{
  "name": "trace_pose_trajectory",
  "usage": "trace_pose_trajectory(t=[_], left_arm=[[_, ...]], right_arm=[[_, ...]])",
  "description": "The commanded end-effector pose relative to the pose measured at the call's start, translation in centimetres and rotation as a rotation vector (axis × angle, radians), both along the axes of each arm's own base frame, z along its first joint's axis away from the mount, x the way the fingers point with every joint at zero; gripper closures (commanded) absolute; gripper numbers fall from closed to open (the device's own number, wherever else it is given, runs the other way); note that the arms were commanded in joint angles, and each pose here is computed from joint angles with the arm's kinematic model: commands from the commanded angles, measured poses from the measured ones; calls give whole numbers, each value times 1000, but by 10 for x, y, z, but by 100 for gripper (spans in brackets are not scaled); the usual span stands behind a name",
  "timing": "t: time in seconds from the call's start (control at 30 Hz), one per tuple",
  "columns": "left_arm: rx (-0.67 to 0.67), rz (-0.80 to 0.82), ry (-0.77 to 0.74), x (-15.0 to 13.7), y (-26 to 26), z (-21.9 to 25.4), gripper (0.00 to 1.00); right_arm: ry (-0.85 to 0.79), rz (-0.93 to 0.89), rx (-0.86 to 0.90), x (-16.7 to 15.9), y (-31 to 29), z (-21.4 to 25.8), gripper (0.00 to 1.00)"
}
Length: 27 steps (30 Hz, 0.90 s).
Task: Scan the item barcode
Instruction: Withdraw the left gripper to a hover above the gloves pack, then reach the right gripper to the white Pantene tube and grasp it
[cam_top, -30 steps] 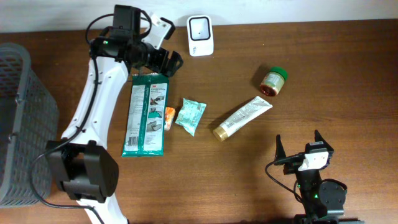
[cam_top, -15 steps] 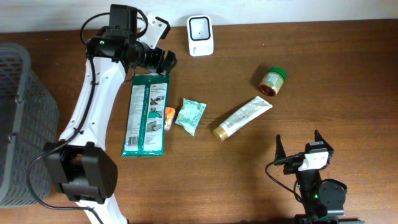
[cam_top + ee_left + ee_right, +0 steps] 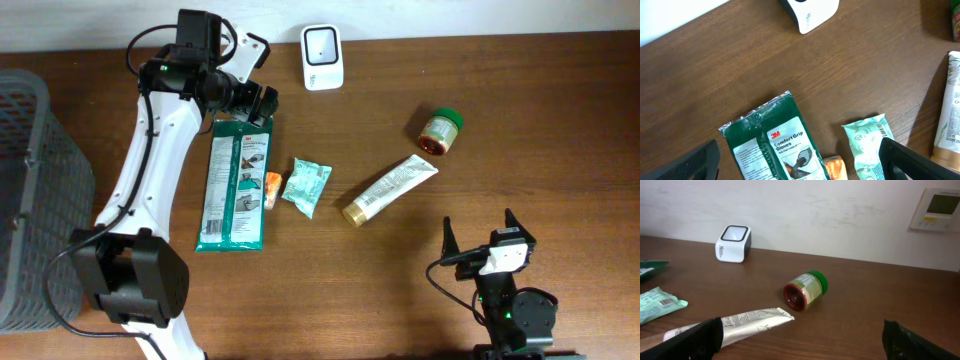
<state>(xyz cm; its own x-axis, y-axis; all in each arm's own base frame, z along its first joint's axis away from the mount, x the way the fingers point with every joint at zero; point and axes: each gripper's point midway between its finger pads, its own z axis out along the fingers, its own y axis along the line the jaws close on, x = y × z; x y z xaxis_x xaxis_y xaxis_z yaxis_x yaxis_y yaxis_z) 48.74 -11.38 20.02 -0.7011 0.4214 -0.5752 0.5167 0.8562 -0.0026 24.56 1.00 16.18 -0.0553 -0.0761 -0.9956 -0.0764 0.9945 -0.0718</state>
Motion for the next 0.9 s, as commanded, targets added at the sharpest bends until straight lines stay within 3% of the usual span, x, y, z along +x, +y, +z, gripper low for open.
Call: trace_pose_trajectory(t=[0.0,0.17,0.43,0.67,0.87], left_arm=[[2,13,-48,-1,9,22,1],[-1,63,-71,5,32,35,1],[4,102,-64,6,51,34,1],[5,111,-64,7,56,33,1],[5,111,-64,7,56,33,1]], right_arm=[[5,41,13,0,7,-3,2],[-16,105,172,-2,19,10,2],[46,184,240,-3,33,52,2],[334,237,292,24,46,78,2],[672,280,379,49,60,71,2]])
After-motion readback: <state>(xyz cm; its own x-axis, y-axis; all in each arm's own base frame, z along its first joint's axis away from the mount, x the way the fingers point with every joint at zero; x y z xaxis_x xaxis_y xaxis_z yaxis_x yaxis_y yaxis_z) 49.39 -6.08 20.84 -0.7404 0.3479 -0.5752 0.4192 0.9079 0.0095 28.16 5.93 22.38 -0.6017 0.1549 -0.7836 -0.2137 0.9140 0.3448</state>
